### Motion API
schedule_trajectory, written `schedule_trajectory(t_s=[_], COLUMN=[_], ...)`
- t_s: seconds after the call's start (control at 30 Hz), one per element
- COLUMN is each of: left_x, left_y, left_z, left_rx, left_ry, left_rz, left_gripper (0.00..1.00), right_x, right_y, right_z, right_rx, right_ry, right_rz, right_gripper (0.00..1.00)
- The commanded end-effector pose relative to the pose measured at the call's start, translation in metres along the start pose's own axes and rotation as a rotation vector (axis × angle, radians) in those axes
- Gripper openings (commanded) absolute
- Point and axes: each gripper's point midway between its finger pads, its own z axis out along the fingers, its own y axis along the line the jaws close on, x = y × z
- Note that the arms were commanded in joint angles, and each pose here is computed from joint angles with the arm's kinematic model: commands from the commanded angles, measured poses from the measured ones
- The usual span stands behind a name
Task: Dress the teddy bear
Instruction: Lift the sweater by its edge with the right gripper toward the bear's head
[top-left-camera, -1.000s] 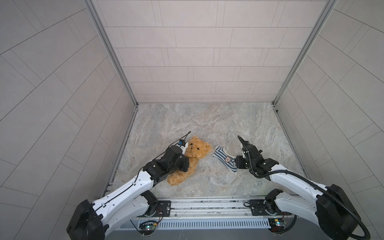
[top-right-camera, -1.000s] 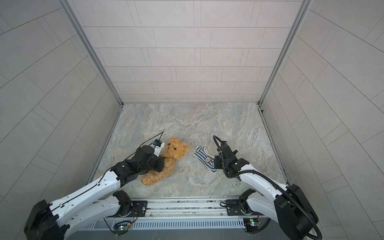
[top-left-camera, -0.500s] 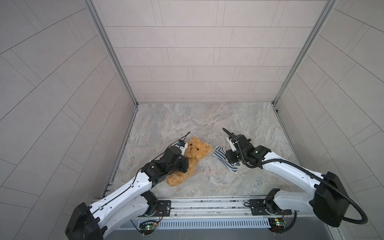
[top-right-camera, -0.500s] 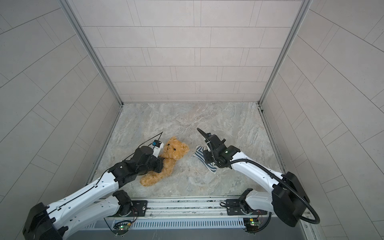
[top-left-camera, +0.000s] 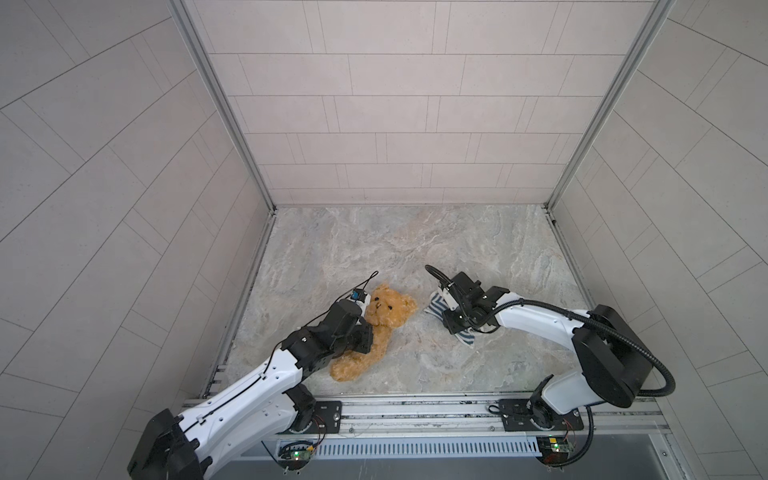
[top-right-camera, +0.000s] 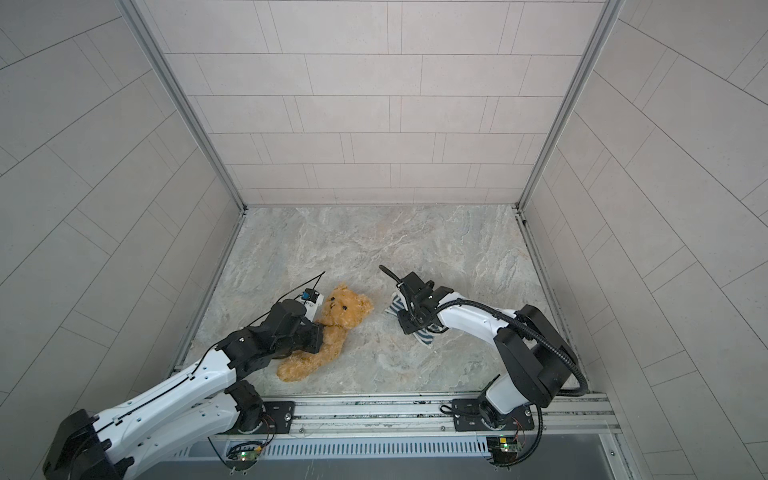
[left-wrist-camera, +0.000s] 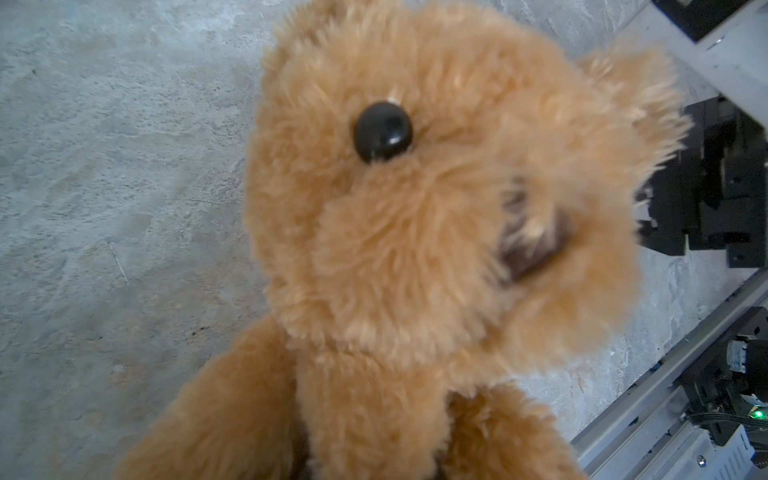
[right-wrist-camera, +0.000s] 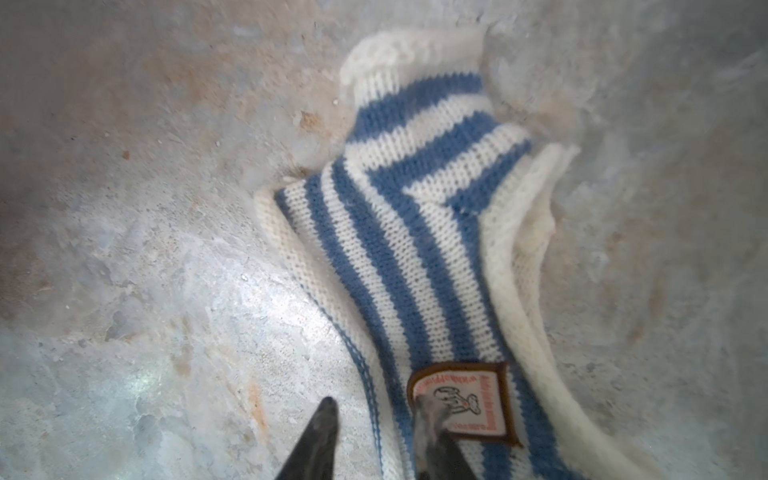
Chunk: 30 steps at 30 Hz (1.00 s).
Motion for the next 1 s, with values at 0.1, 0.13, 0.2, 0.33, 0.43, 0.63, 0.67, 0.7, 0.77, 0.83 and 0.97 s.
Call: schedule_trajectory(t_s=[0.1,0.13,0.2,0.33,0.43,0.63,0.67,0.7,0.77,0.83,0.97], left_x=[-0.004,-0.004,-0.004,-0.005,-0.007,-0.011,-0.012,-0.013,-0.014,-0.015,-0.016], left_y=[0.006,0.007,0.007,0.009,0.011,0.009,0.009,0.009,0.007,0.005,0.0], left_z=[-0.003,-0.003,-0.003,-0.004,-0.007,-0.011,-0.011,-0.012,-0.012,-0.011,-0.008], left_rx=[-0.018,-0.019,-0.02,-0.025,-0.032,-0.028,-0.026,-0.026,-0.019,-0.014,-0.019], left_ry=[-0.035,-0.037,-0.04,-0.048,-0.061,-0.078,-0.08,-0.084,-0.087,-0.084,-0.07], left_rz=[-0.018,-0.022,-0.026,-0.027,-0.022,-0.008,-0.005,-0.005,0.0,0.01,0.054], left_gripper=[0.0,0.0,0.0,0.0,0.0,0.0,0.0,0.0,0.0,0.0,0.0], right_x=[0.008,0.008,0.011,0.012,0.006,-0.005,-0.008,-0.011,-0.016,-0.022,-0.032], right_y=[0.0,-0.001,-0.003,-0.009,-0.01,-0.007,-0.006,-0.004,-0.001,0.001,0.006], right_z=[0.013,0.014,0.017,0.015,0.009,-0.01,-0.014,-0.02,-0.03,-0.04,-0.054], right_rx=[0.009,0.013,0.023,0.056,0.066,0.062,0.055,0.046,0.033,0.023,0.005], right_ry=[0.026,0.029,0.038,0.035,0.011,-0.042,-0.059,-0.077,-0.106,-0.137,-0.191], right_rz=[-0.009,-0.009,-0.008,-0.008,-0.006,-0.01,-0.01,-0.009,-0.007,-0.001,0.004], right_gripper=[0.22,0.21,0.18,0.11,0.05,0.0,0.0,0.0,0.0,0.0,0.0])
